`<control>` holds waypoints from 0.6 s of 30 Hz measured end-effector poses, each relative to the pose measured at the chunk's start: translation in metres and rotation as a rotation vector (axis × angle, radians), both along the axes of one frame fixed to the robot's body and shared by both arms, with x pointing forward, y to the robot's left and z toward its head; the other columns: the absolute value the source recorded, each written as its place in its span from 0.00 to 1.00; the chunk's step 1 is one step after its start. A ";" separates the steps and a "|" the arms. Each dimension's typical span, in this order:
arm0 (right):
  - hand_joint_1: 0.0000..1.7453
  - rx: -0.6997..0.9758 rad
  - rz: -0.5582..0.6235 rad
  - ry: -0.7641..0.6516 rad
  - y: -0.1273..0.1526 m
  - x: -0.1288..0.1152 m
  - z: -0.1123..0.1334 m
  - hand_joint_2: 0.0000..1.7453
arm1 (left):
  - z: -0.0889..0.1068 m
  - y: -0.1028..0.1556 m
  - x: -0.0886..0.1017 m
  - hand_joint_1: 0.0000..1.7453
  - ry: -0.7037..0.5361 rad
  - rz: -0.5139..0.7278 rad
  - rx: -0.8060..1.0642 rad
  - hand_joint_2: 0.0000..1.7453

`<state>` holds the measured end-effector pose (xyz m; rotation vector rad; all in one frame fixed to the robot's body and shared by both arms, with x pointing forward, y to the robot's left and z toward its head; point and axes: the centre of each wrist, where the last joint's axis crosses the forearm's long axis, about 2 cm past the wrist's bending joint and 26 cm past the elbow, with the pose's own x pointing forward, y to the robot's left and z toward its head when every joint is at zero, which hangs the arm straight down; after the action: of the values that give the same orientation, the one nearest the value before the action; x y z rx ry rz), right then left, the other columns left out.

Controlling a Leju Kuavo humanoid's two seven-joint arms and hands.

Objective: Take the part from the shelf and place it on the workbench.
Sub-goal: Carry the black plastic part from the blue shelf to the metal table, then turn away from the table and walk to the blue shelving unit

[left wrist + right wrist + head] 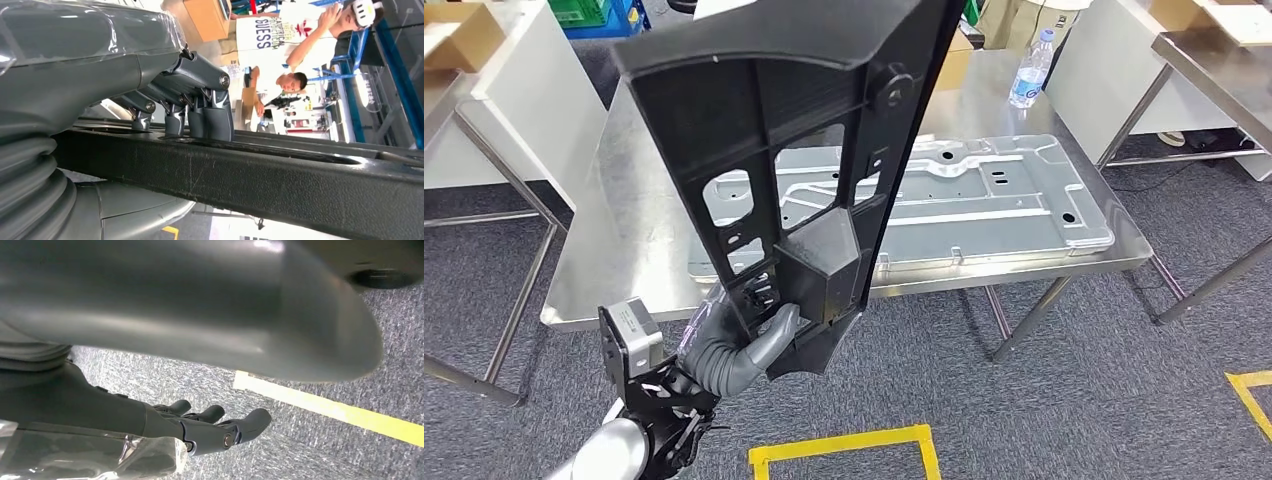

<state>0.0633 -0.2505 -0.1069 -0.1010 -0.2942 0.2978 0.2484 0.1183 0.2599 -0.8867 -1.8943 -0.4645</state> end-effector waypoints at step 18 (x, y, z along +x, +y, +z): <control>0.00 -0.002 0.001 0.003 -0.002 -0.002 0.000 0.00 | -0.001 0.000 0.001 1.00 0.002 0.003 0.003 1.00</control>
<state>0.0616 -0.2520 -0.1073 -0.1027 -0.2908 0.2993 0.2494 0.1184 0.2591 -0.8819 -1.8920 -0.4649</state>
